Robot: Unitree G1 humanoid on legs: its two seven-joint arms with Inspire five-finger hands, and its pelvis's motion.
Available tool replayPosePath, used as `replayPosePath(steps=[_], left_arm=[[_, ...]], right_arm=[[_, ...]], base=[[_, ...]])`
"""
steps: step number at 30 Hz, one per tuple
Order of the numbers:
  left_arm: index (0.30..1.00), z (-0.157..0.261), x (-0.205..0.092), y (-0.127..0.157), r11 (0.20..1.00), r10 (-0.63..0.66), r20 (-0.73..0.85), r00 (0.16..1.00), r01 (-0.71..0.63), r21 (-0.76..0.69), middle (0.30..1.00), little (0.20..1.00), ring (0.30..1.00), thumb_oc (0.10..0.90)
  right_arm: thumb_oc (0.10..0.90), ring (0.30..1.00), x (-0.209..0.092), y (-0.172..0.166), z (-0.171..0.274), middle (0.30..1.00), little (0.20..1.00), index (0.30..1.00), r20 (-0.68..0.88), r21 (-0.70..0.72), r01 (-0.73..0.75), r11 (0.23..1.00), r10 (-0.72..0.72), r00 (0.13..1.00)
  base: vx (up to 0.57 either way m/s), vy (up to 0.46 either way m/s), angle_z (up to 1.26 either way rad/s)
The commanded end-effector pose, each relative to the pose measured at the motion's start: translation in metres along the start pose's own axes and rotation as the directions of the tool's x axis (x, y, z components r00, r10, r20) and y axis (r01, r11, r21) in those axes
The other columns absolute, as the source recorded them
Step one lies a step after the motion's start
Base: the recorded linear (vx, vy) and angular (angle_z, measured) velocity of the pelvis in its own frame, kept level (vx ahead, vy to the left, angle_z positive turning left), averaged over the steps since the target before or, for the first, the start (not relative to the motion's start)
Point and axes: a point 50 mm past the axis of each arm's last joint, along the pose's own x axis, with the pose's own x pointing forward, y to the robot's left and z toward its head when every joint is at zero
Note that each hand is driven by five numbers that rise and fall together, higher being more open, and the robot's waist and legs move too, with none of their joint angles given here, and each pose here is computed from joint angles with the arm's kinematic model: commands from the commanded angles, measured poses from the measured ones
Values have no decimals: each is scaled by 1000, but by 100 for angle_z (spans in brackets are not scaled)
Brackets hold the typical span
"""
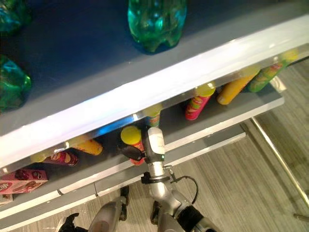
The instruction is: Put the goods on the table back onto the shelves and tidy them up.
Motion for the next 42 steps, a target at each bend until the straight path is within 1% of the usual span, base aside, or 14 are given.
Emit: replayPosePath(steps=[1, 15, 27, 34, 42], left_arm=[[900, -48, -12, 11, 995, 64, -123, 990, -54, 84, 900, 900, 900, 800], [900, -38, -7, 19, 991, 77, -87, 993, -67, 119, 900, 900, 900, 800], [900, -39, -6, 22, 988, 83, -86, 993, -71, 141, 900, 900, 900, 800], [900, -34, -3, 28, 986, 97, -70, 993, -86, 142, 900, 900, 900, 800], [900, -29, 0, 34, 984, 115, -52, 992, -106, 143, 900, 900, 900, 800]], right_arm=[[400, 300, 26, 9, 67, 300, 300, 300, 275, 229, 68, 971, -132, 952], [400, 300, 32, 24, 72, 300, 300, 300, 287, 232, -4, 973, -64, 956], [400, 300, 42, 18, 71, 300, 300, 300, 294, 201, 52, 978, -111, 949], [400, 300, 49, 17, 79, 300, 300, 300, 324, 213, 51, 976, -120, 938], [400, 300, 50, 25, 89, 300, 300, 300, 360, 219, 13, 976, -93, 928]], base=[[0, 0, 0], [19, 16, 5], [4, 3, 1], [11, -2, 1], [16, -4, 7]])
